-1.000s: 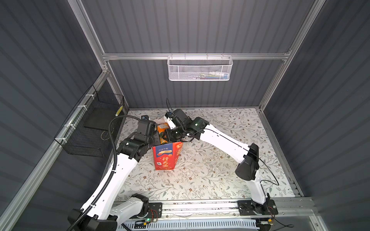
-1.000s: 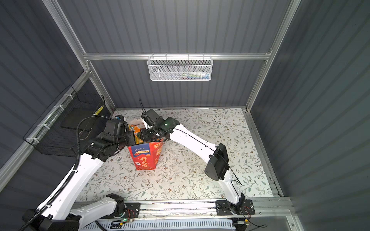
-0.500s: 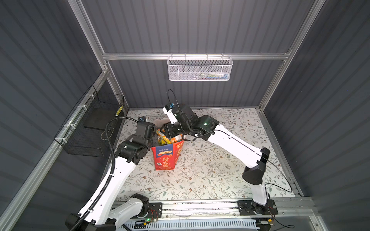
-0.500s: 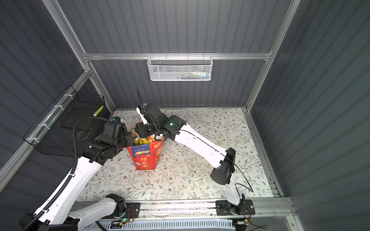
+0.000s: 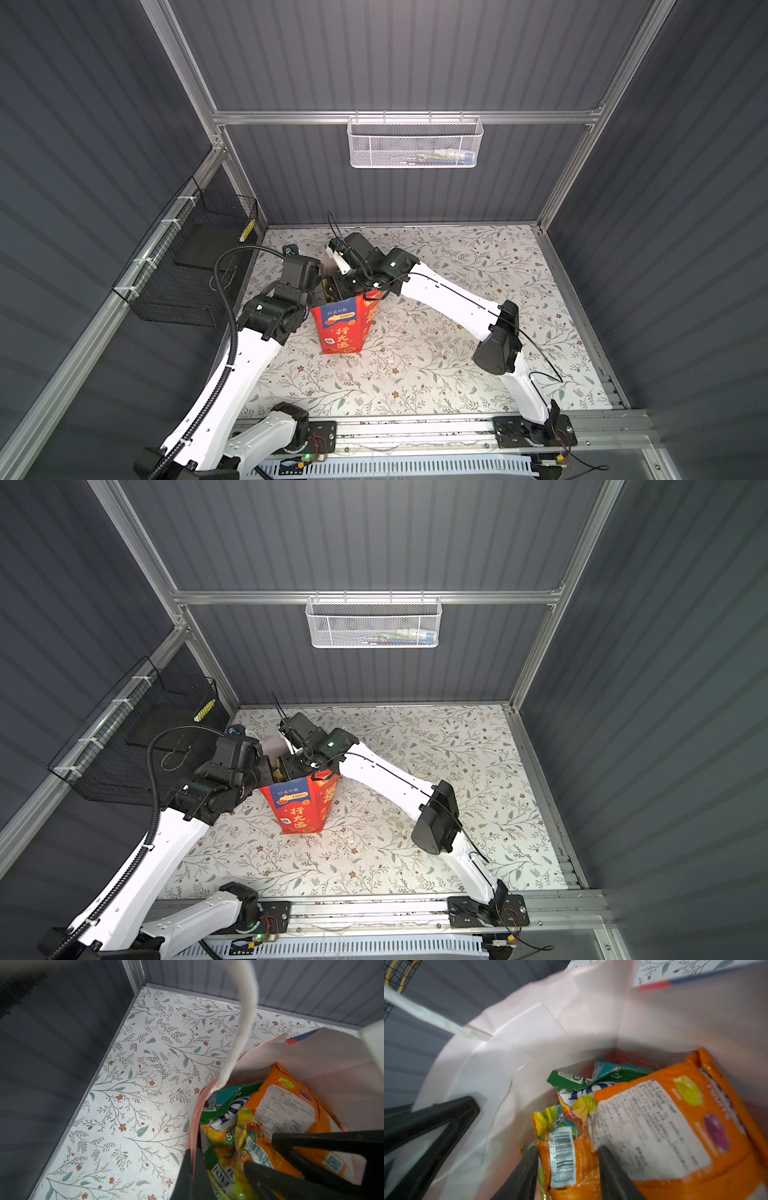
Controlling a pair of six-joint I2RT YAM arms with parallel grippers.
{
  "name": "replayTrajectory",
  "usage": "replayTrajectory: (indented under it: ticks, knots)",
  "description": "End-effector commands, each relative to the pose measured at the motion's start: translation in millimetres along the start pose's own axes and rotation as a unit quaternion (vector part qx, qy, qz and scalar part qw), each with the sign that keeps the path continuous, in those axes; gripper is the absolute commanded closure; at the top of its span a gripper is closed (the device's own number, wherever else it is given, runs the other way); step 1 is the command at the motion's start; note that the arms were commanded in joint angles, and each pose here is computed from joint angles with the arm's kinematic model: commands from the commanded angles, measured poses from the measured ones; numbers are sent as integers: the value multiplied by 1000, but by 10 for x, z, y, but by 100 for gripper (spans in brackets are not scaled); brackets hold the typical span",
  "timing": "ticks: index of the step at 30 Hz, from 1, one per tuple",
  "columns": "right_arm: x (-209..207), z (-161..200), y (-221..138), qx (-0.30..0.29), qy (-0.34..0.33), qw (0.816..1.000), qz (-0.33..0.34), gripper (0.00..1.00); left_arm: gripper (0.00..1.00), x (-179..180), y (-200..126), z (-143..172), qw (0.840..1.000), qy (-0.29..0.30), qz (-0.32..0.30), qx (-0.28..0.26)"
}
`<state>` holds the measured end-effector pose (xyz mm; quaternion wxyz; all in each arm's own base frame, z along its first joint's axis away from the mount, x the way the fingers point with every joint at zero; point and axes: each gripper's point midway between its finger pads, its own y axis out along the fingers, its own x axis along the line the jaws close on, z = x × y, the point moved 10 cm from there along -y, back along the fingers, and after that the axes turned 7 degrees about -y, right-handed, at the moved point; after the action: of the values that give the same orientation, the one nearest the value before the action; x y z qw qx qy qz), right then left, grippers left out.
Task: Place the snacks into the paper bag
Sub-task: Press the snack against the paper bag, then pick up the paper bag from the center of the table.
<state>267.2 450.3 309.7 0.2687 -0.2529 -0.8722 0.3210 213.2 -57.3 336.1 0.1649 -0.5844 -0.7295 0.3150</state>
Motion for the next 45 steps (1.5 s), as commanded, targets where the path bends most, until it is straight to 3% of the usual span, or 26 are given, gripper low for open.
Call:
replayTrajectory:
  ticks: [1,7,13,19,28,40,43,45]
  knots:
    - [65,-52,-264,-3,-7,1000,-11,44,100,18,-81,-121,999,-19,-1,-38]
    - [232,-305,-1150,-98,-40,994,-31,23,100,10,-65,-116,999,-16,0,-34]
    - [153,-185,-1759,-130,-25,991,7,2,100,7,-58,-109,999,-15,0,-31]
    - [-88,149,-1909,-148,41,988,6,1,100,7,-68,-113,999,-17,5,-32]
    - [-363,238,-1659,-169,125,975,-67,1,100,-5,-53,-110,999,-14,7,-28]
    - [-571,-135,-1352,-161,154,971,-85,16,99,-5,-62,-112,999,-12,12,-29]
    - [-538,-219,-1333,-172,137,967,-126,31,99,-23,-50,-110,1000,-9,16,-25]
    - [-491,-271,-1369,-182,122,964,-150,51,99,-26,-45,-109,1000,-9,17,-24]
